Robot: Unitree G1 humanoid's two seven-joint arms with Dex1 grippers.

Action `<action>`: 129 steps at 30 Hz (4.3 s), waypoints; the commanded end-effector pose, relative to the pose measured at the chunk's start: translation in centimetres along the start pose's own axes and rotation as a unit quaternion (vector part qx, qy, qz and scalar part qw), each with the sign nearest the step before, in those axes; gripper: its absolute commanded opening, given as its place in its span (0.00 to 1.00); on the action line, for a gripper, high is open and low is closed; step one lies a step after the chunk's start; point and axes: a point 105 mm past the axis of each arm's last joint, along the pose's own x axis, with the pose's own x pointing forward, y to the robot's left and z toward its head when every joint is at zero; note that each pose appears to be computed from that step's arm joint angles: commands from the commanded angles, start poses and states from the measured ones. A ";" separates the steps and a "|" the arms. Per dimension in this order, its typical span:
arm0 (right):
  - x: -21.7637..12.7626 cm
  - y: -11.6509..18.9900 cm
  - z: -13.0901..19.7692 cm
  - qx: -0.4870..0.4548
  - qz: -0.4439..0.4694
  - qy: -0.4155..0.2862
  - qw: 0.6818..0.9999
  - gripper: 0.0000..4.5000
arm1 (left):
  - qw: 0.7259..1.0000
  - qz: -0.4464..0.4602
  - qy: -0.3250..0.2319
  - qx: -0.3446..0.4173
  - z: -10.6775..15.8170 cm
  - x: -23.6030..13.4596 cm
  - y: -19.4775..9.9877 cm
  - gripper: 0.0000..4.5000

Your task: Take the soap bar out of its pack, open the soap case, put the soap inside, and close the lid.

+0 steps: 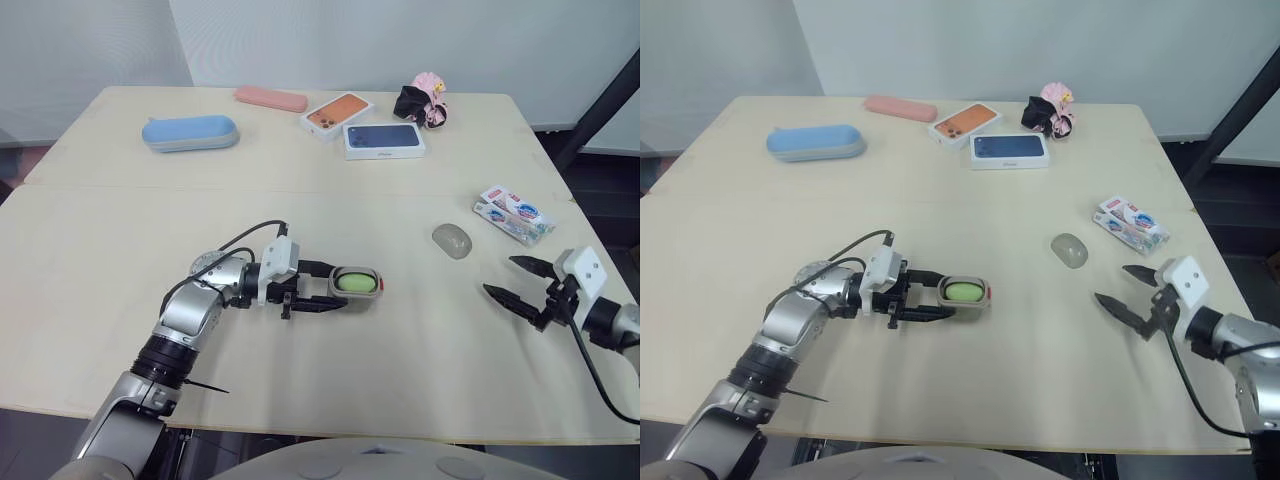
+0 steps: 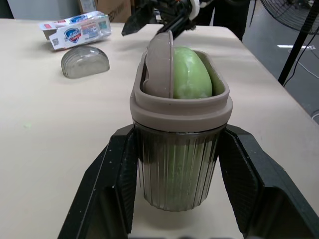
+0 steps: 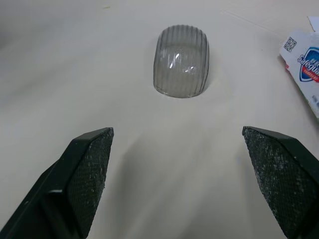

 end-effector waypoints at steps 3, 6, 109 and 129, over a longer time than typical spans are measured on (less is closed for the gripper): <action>0.6 -0.5 3.1 -0.044 0.030 0.035 0.998 0.99 | 1.000 -0.006 0.004 0.023 0.4 0.0 0.2 0.42; 1.4 0.3 4.6 -0.070 0.071 0.073 0.992 0.99 | 1.000 -0.007 0.005 0.025 0.3 0.0 0.2 0.42; 10.0 16.1 14.8 -0.290 0.404 0.154 0.854 0.44 | 0.998 0.050 0.006 0.027 -0.3 0.6 2.1 0.42; 10.0 16.6 15.0 -0.287 0.417 0.154 0.849 0.44 | 0.998 0.052 0.008 0.026 -0.4 0.5 1.9 0.42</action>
